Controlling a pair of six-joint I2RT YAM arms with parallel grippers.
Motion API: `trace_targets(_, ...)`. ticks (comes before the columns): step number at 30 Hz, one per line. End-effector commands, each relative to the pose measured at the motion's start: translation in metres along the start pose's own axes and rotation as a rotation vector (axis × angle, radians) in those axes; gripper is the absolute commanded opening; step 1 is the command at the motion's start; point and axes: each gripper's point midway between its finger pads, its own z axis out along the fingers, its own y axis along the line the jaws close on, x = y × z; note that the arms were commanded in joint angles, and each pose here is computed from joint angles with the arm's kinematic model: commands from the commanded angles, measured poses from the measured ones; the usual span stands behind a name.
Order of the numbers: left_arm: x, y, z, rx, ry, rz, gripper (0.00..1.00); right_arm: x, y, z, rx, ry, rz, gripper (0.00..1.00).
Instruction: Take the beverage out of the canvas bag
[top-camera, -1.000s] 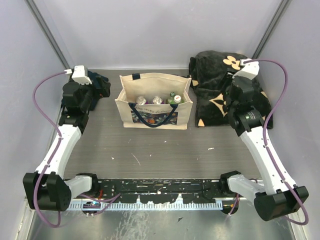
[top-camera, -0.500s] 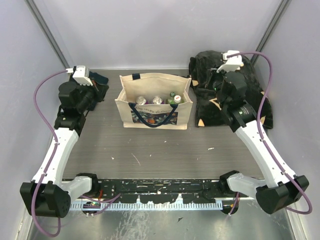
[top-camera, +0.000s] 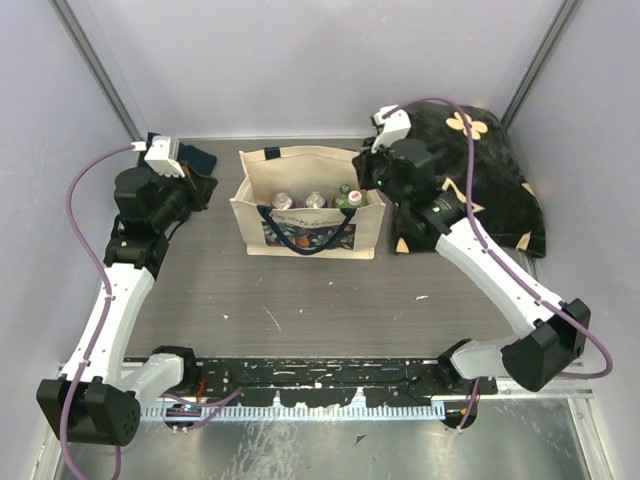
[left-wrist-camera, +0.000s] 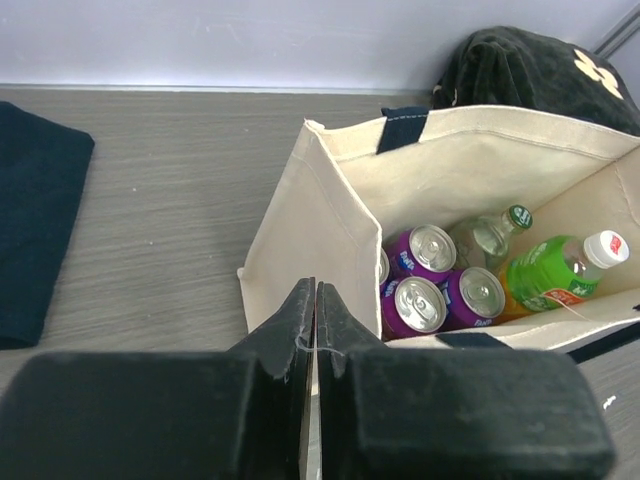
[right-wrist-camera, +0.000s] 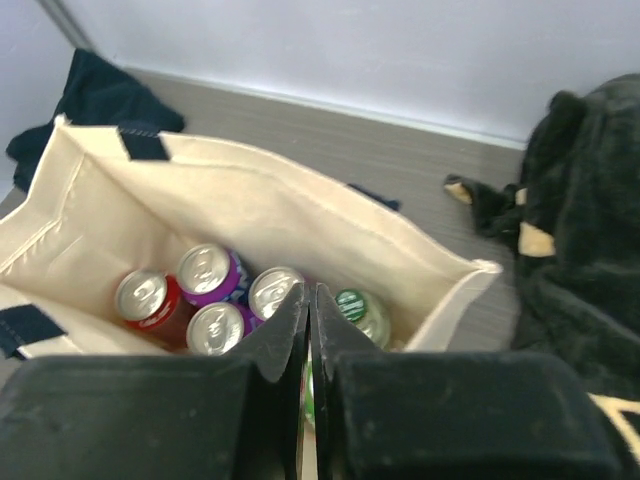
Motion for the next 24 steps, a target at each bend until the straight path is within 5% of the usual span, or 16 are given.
trace_targets(1,-0.011,-0.017,-0.005,0.072,0.000,0.001,0.10,-0.014,0.029,-0.001,-0.052,-0.029,0.029,0.08)
trace_targets(16,-0.005,-0.042,0.005,0.208,0.044,-0.136,0.26,0.076,0.068,-0.001,-0.057,0.176,0.051,0.09)
trace_targets(20,0.003,-0.042,0.009,0.225,0.066,-0.161,0.70,0.119,0.075,-0.007,-0.060,0.271,0.014,0.10)
trace_targets(24,0.008,-0.047,0.010,0.256,0.067,-0.152,0.68,0.159,0.076,-0.017,-0.047,0.369,0.005,0.10)
